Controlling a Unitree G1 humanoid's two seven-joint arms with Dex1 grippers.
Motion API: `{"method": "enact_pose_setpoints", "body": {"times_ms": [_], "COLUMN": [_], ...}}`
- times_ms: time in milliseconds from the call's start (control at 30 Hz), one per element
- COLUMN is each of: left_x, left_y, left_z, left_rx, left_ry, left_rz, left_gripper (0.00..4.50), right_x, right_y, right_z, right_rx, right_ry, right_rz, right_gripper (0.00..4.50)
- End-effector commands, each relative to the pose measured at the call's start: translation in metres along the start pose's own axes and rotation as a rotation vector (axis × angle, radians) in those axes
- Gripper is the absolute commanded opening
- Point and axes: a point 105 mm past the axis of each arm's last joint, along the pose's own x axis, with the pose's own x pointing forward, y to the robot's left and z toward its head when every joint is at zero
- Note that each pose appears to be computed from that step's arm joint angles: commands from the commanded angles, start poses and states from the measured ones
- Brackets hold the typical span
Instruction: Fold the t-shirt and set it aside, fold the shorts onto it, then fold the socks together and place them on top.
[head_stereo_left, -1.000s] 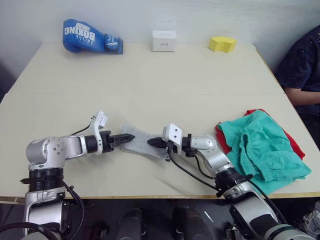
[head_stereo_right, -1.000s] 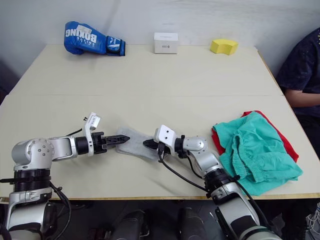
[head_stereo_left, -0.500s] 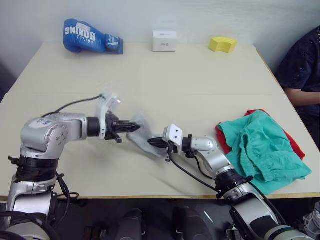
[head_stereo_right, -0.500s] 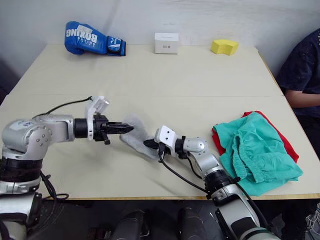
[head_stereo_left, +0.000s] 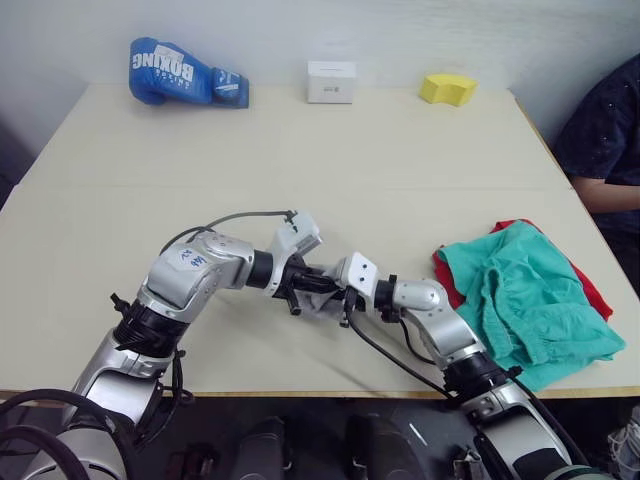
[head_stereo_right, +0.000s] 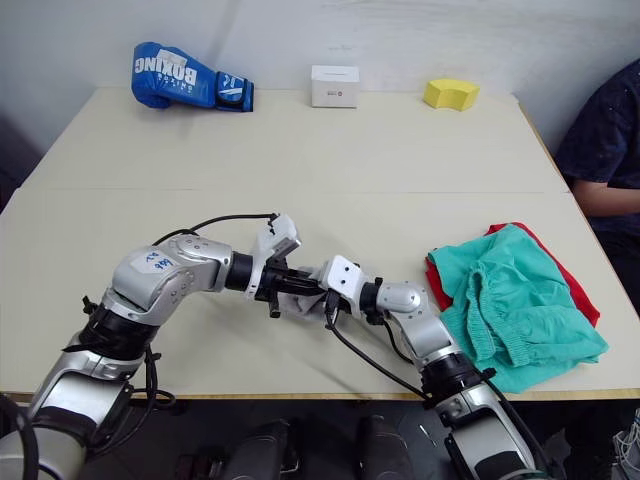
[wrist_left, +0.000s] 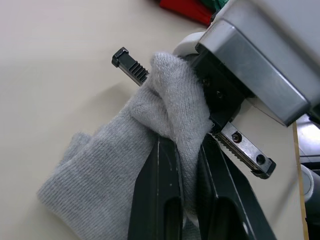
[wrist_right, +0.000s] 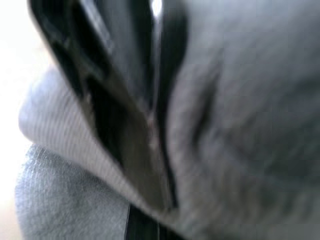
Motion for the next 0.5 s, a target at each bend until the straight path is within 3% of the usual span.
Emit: {"method": "enact_pose_setpoints", "body": {"times_ms": [33, 333, 400, 500], "left_x": [0.004, 0.006, 0.0, -0.013], "left_y": [0.002, 0.012, 0.004, -0.003], "left_z": [-0.008, -0.012, -0.002, 0.009], "left_rx": [0.052, 0.094, 0.143, 0.196], "left_ry": [0.017, -0.04, -0.136, -0.262], "left_rz": [0.015, 0.043, -0.015, -0.065], "left_gripper": [1.01, 3.8, 4.41, 4.46], "right_x": [-0.017, -0.068, -0.079, -0.094], "right_y": [-0.003, -0.01, -0.01, -0.009], "right_z": [-0.003, -0.019, -0.022, -0.023], "right_rx": [0.02, 0.117, 0.162, 0.202], "right_ry": [0.03, 0.138, 0.143, 0.149], "right_rz": [-0.04, -0.23, -0.282, -0.329], "right_gripper": [0.0, 0.0, 0.0, 0.0]}}
